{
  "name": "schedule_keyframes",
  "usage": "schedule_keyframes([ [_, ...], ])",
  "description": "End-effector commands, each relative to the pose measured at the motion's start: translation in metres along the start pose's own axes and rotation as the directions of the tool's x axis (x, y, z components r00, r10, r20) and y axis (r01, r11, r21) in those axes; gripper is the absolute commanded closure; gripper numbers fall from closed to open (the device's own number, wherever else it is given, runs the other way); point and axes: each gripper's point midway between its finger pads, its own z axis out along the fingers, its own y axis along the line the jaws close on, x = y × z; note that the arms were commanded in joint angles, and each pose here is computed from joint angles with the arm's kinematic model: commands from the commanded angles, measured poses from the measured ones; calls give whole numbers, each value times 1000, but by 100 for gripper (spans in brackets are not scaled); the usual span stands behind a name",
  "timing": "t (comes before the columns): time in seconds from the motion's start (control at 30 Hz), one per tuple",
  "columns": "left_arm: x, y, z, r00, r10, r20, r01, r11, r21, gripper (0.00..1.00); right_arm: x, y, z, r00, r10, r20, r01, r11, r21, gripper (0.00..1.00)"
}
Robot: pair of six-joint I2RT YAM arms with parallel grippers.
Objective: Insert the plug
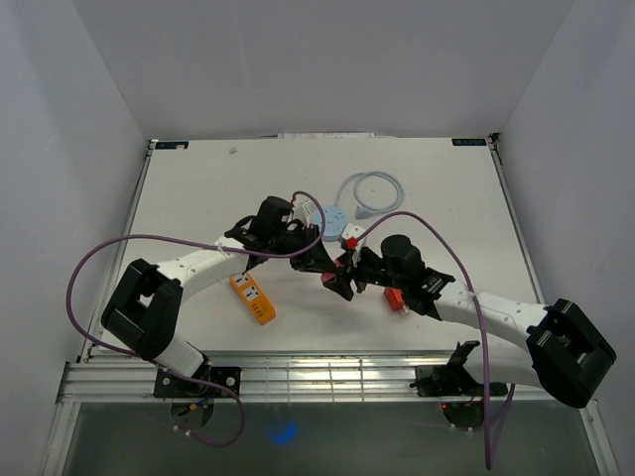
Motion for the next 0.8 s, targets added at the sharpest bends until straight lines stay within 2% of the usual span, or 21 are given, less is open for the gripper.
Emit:
schedule_keyframes([
  [0.0, -9, -16, -2, 999, 33, 11, -34, 998, 45, 100, -16, -3, 3, 998, -35, 47, 35, 999, 10, 46],
  [0.1, -10, -16, -3, 999, 33, 15, -34, 999, 43, 100, -16, -4, 2, 998, -36, 52, 35, 999, 18, 31],
  [0.17, -11, -17, -4, 999, 38, 22, -39, 999, 38, 100, -16, -3, 1, 998, -36, 56, 35, 999, 20, 27],
  [0.23, -15, -17, -6, 998, 53, 39, -53, 998, 24, 100, -17, -5, -1, 998, -30, 62, 29, 999, 33, 12],
  [0.3, -18, -17, -8, 996, 69, 47, -69, 998, 4, 100, -19, -7, -2, 997, -27, 75, 23, 999, 49, 2],
  [0.43, -33, -11, -14, 988, 126, 88, -118, 989, -89, 100, -27, -12, -10, 992, -23, 124, 11, 996, 93, 11],
  [0.47, -36, -3, -16, 987, 124, 100, -109, 984, -143, 100, -27, -15, -15, 991, -25, 134, 9, 993, 116, 11],
  [0.67, -60, 1, -21, 980, 132, 149, -95, 968, -231, 100, -39, -25, -33, 978, -34, 205, -7, 980, 200, 11],
  [0.77, -77, 4, -27, 968, 139, 207, -73, 952, -296, 100, -38, -37, -43, 974, -18, 224, -47, 959, 280, 10],
])
